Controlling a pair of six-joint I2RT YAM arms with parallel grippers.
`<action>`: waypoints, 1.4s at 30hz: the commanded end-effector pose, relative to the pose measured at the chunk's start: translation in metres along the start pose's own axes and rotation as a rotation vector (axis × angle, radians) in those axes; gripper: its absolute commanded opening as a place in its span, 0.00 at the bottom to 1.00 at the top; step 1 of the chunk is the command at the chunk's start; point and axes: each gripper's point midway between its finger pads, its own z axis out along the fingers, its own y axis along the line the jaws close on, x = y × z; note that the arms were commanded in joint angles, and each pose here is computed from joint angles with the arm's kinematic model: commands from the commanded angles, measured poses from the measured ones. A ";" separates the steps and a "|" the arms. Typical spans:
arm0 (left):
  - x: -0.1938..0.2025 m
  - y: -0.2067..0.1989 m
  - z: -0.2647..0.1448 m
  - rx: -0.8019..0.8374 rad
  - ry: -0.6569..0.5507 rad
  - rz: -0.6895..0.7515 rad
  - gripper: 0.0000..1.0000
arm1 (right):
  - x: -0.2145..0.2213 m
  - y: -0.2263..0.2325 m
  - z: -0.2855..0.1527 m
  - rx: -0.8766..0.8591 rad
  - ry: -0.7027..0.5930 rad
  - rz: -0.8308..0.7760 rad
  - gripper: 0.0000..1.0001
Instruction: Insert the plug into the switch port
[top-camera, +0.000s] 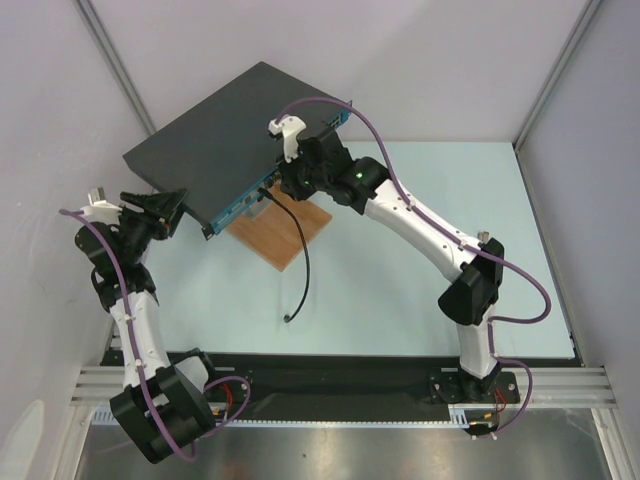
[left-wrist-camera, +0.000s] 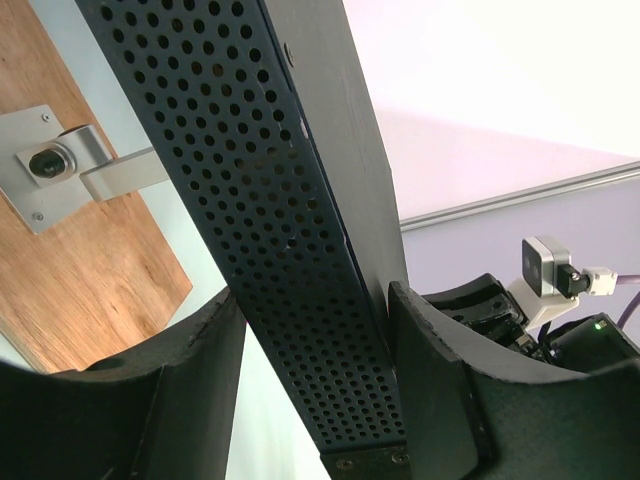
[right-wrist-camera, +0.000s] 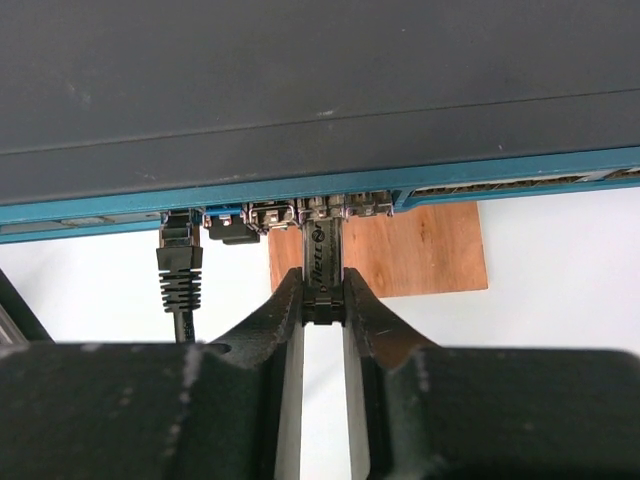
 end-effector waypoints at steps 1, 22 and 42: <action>0.001 -0.019 0.004 0.078 0.010 0.114 0.00 | -0.105 0.026 -0.012 -0.100 -0.420 -0.030 0.21; -0.002 -0.024 0.005 0.087 0.006 0.125 0.00 | -0.061 -0.004 -0.018 -0.077 -0.311 -0.056 0.54; -0.005 -0.027 0.007 0.090 0.005 0.133 0.00 | -0.017 -0.007 -0.031 -0.135 -0.188 -0.081 0.89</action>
